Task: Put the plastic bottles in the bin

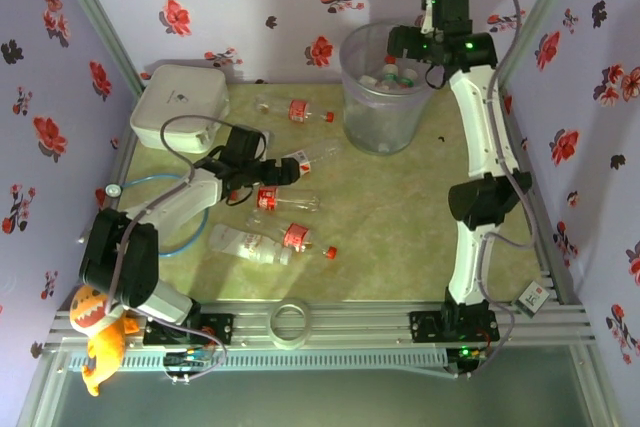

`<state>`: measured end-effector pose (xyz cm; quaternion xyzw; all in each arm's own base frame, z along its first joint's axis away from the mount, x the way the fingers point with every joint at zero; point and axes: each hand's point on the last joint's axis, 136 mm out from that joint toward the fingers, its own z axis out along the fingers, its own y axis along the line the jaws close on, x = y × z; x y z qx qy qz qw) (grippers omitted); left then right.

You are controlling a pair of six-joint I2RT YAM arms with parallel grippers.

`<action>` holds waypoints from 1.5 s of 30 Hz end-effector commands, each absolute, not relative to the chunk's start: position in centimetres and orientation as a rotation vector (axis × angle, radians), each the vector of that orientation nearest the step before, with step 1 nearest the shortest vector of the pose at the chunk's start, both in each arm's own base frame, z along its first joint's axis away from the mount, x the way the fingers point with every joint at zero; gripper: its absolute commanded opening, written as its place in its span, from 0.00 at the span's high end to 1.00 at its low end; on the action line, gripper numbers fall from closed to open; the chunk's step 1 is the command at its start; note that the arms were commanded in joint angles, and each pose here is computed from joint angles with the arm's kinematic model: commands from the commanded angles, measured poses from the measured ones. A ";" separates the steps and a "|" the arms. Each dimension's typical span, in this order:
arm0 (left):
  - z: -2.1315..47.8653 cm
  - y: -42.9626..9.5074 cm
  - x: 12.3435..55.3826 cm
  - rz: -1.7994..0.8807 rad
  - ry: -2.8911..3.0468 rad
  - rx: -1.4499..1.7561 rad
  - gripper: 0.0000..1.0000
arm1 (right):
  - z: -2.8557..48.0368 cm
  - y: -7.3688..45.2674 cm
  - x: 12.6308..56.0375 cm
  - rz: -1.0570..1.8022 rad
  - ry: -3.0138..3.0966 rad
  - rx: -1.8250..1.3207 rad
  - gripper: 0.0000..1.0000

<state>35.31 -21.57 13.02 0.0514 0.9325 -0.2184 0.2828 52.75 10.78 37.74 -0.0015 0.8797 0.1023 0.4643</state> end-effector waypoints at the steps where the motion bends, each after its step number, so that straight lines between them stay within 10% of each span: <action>1: 13.2 -22.2 35.4 -0.571 2.516 0.242 0.00 | 40.2 10.7 50.1 0.267 2.119 -0.056 0.01; 27: 10.4 -27.5 43.2 -0.557 2.492 1.039 0.00 | 27.8 4.8 30.8 0.234 2.303 0.186 0.02; 45: 5.4 -27.6 41.4 -0.632 2.583 1.226 0.14 | 23.3 4.1 28.3 0.226 2.383 0.250 0.03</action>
